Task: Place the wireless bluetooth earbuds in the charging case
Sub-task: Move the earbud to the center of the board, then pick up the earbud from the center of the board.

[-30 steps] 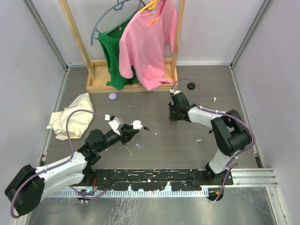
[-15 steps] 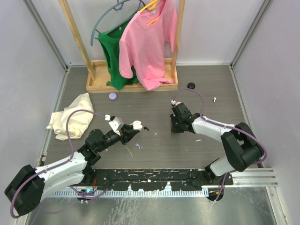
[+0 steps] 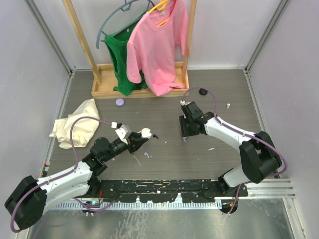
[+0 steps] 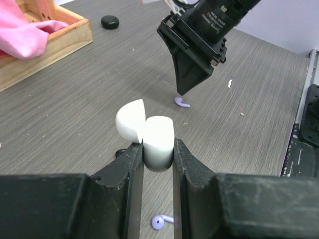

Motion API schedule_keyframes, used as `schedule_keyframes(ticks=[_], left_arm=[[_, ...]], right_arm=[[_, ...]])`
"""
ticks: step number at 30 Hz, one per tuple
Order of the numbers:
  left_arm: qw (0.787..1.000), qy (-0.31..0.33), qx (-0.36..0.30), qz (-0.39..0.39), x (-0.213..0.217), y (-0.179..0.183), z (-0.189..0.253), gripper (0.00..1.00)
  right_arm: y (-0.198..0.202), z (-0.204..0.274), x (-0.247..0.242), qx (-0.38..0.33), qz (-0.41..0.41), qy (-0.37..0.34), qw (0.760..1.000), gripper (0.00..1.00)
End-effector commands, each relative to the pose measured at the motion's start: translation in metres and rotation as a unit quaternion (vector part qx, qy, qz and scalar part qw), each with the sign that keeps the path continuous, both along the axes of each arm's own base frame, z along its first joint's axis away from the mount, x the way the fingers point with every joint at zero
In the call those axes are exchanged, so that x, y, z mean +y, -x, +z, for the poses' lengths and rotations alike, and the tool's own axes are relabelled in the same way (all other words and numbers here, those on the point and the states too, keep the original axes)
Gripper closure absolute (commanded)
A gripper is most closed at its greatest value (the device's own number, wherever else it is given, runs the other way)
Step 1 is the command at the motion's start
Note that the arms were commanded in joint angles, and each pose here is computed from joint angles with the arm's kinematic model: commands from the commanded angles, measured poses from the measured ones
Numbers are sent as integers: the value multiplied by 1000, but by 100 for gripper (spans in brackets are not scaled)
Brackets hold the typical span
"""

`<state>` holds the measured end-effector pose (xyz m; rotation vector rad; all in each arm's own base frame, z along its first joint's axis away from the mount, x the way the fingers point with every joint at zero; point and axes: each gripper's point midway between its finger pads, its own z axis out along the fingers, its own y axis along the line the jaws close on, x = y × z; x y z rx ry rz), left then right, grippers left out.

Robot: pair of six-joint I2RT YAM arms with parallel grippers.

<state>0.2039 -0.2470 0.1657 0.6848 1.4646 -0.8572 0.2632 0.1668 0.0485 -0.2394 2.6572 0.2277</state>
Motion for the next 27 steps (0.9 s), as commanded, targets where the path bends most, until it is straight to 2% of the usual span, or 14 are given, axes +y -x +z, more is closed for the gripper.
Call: schedule_keyframes(ticks=[1, 6, 11, 17, 23, 27], left_arm=[[999, 29, -44, -8, -4, -1, 34, 100], [999, 28, -44, -8, -4, -1, 34, 100], [999, 29, -44, -7, -4, -1, 35, 100], [999, 30, -45, -7, -4, 0, 36, 100], [999, 29, -44, -7, -4, -1, 35, 100], [999, 30, -45, -7, -4, 0, 36, 100]], right_arm=[[-13, 34, -4, -40, 17, 18, 999, 55], [-26, 43, -27, -58, -5, 44, 997, 48], [-56, 54, -71, -96, -65, 62, 991, 42], [-109, 61, -149, -132, -178, 51, 974, 42], [-158, 64, -220, -163, -280, 57, 944, 42], [-187, 53, -243, -148, -297, 48, 942, 43]])
